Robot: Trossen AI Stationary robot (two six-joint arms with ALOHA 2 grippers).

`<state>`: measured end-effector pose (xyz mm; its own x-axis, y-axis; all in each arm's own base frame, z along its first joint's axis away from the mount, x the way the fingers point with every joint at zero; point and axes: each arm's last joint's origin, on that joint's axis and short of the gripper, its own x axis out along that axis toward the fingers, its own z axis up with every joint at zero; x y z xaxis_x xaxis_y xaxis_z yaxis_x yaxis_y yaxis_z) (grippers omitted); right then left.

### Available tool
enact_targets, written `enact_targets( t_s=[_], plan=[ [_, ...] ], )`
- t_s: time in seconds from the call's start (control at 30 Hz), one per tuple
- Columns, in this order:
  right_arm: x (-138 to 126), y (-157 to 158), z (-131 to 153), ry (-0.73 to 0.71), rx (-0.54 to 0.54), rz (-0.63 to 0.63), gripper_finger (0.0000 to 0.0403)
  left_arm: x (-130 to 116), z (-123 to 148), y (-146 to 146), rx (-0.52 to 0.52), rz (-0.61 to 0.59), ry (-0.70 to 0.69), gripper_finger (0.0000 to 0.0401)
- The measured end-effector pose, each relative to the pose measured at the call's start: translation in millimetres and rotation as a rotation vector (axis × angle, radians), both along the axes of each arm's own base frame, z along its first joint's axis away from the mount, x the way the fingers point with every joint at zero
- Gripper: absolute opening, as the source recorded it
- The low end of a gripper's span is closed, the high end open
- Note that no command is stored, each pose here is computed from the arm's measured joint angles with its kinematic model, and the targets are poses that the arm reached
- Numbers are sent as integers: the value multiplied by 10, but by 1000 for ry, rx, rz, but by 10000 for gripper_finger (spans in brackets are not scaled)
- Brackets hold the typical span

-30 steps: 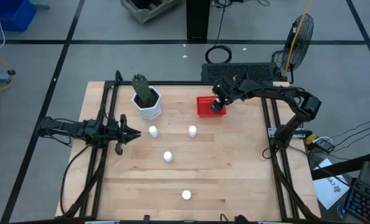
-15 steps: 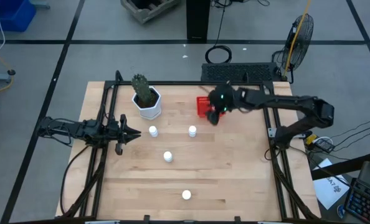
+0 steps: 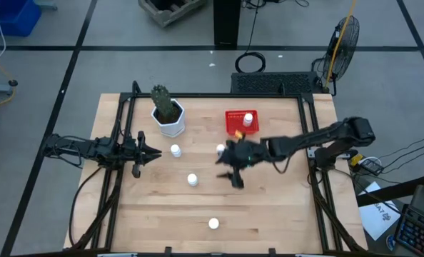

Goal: Pick and place pill bottles into a basket
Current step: Put the white pill bottle into the red bin

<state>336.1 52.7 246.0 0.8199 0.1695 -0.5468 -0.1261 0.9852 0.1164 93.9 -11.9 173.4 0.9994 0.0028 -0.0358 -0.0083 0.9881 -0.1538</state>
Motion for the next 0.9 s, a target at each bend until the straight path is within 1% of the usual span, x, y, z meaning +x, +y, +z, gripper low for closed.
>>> enact_targets(
  t_s=[0.1, 0.13, 0.37, 0.5, 0.7, 0.9],
  plan=[
    [44, 257, -111, -17, -64, 36, 247, 0, 0, 0, 0, 0, 1, 67],
    [66, 333, -151, -28, -69, 56, 247, 0, 0, 0, 0, 0, 0, 67],
    [176, 802, -468, -84, -70, 184, 251, 0, 2, 0, -1, 0, -3, 67],
    [181, 1009, -532, -137, -36, 225, 267, 1, 1, 0, 0, 0, -2, 67],
    [165, 1219, -579, -196, -10, 270, 289, 0, -1, 0, 0, 0, 0, 67],
    [189, 1284, -761, -154, 25, 255, 292, 0, -1, 0, 0, 0, 1, 67]
  ],
)
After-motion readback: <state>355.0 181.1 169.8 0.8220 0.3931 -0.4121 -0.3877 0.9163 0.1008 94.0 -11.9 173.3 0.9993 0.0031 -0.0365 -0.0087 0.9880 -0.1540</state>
